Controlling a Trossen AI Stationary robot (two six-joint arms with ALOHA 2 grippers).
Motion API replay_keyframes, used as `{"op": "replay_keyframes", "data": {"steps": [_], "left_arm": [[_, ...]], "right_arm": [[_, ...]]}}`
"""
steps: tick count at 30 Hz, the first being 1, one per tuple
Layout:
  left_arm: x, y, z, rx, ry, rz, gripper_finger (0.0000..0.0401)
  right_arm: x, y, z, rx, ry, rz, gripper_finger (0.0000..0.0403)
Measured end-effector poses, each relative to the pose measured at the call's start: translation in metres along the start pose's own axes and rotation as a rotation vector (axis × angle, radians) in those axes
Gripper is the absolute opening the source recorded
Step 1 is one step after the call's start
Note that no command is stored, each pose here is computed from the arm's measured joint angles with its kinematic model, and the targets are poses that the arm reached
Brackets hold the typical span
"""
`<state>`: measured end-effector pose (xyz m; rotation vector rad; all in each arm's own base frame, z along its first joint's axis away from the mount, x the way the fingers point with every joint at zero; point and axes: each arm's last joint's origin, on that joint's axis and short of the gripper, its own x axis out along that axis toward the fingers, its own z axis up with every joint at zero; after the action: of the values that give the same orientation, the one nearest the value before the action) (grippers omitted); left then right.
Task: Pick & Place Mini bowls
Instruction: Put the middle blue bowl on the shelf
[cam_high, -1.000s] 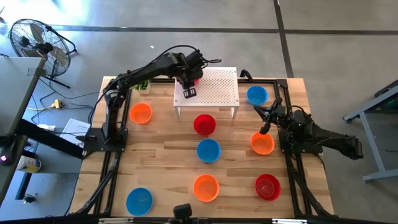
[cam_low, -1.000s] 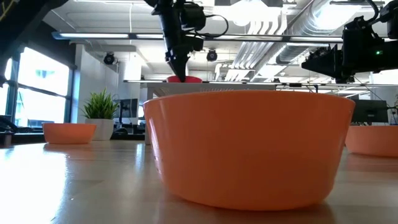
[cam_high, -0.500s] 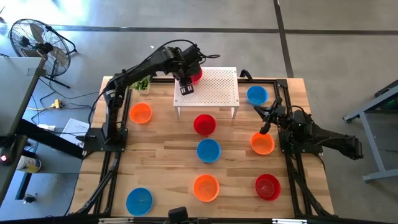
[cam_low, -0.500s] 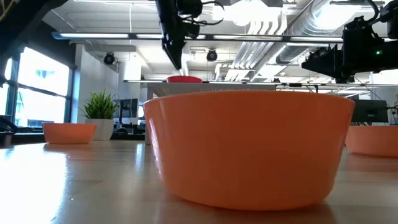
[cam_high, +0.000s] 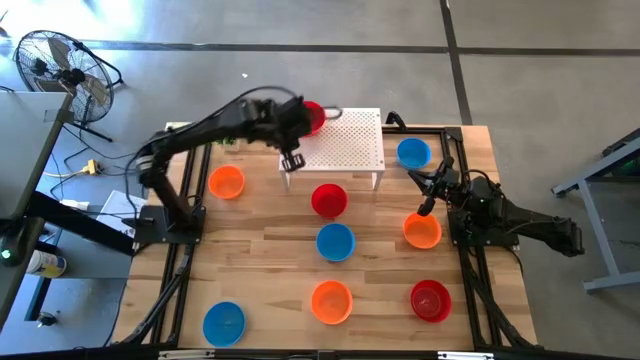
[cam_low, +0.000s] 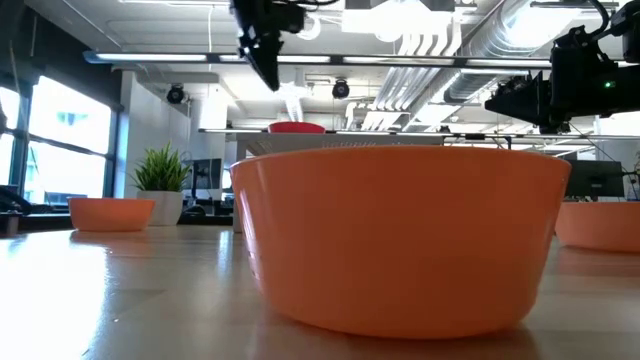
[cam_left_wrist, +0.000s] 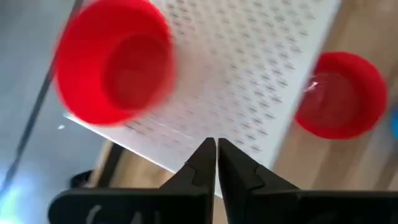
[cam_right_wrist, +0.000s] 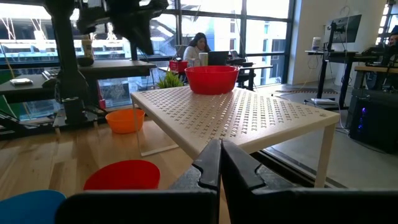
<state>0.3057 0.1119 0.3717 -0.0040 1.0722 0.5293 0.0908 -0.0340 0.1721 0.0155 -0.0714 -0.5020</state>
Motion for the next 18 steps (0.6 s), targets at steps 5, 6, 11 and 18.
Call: {"op": "replay_keyframes", "data": {"steps": [5, 6, 11, 18], "left_arm": [[-0.002, -0.016, -0.044, -0.079, -0.165, -0.022, 0.0014], [0.001, -0.019, -0.056, -0.088, -0.173, -0.028, 0.0014], [0.009, -0.035, -0.097, -0.158, -0.320, -0.085, 0.0014], [0.037, -0.062, -0.129, -0.140, -0.564, -0.206, 0.0014]], "right_arm": [[0.000, 0.000, 0.000, 0.000, 0.000, 0.000, 0.0000], [0.000, 0.000, 0.000, 0.000, 0.000, 0.000, 0.0000], [0.000, 0.000, 0.000, 0.000, 0.000, 0.000, 0.0000], [0.000, 0.000, 0.000, 0.000, 0.000, 0.000, 0.0000]]}}
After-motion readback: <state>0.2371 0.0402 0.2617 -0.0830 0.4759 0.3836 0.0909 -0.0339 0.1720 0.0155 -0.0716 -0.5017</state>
